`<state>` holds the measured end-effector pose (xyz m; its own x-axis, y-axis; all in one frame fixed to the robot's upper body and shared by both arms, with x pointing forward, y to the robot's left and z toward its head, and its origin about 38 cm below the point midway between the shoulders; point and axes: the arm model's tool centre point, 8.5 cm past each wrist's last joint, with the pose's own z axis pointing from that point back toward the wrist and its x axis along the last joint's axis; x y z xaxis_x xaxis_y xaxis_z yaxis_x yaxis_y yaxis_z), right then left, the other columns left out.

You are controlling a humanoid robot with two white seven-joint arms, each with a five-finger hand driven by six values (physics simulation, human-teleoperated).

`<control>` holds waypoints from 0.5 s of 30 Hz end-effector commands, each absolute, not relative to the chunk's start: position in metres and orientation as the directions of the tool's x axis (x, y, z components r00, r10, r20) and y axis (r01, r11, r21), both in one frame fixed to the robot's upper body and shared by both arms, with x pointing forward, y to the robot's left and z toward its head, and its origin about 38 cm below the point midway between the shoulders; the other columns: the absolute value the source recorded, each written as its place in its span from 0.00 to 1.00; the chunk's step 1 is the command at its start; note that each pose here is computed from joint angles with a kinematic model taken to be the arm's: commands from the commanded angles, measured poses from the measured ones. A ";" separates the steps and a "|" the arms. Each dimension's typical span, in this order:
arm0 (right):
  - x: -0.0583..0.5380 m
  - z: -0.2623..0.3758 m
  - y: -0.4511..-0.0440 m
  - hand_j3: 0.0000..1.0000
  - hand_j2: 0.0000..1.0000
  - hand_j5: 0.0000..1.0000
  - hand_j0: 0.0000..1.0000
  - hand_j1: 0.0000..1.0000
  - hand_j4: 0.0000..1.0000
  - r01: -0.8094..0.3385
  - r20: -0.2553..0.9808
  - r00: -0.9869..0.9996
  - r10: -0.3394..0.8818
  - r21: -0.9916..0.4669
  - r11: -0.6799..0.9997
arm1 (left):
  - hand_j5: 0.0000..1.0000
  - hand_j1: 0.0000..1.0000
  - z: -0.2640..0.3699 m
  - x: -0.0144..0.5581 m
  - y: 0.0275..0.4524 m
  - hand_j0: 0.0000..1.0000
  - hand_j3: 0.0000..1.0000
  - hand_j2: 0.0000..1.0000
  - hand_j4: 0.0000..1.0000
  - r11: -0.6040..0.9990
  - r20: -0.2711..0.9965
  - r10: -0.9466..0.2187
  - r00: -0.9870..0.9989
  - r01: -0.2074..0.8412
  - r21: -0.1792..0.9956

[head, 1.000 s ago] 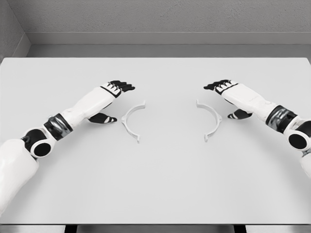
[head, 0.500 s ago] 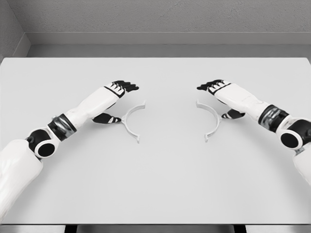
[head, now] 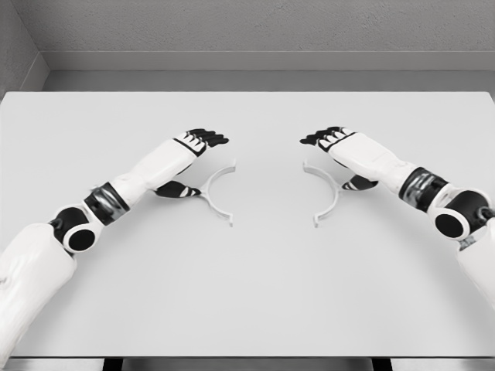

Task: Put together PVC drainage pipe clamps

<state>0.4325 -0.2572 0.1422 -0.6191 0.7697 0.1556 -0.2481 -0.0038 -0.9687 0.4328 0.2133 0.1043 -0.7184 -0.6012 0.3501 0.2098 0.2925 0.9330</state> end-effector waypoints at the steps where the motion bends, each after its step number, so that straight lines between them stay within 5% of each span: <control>1: 0.431 0.144 -0.253 1.00 1.00 1.00 1.00 1.00 1.00 -0.246 0.157 -0.623 0.766 -0.969 -0.001 | 1.00 1.00 0.105 0.433 0.211 1.00 1.00 1.00 1.00 0.305 0.359 -0.595 -0.719 0.211 0.929; 15: 0.434 0.153 -0.267 1.00 1.00 1.00 1.00 1.00 1.00 -0.228 0.158 -0.602 0.783 -0.973 0.022 | 1.00 1.00 0.113 0.438 0.232 1.00 1.00 1.00 1.00 0.298 0.339 -0.626 -0.702 0.187 0.936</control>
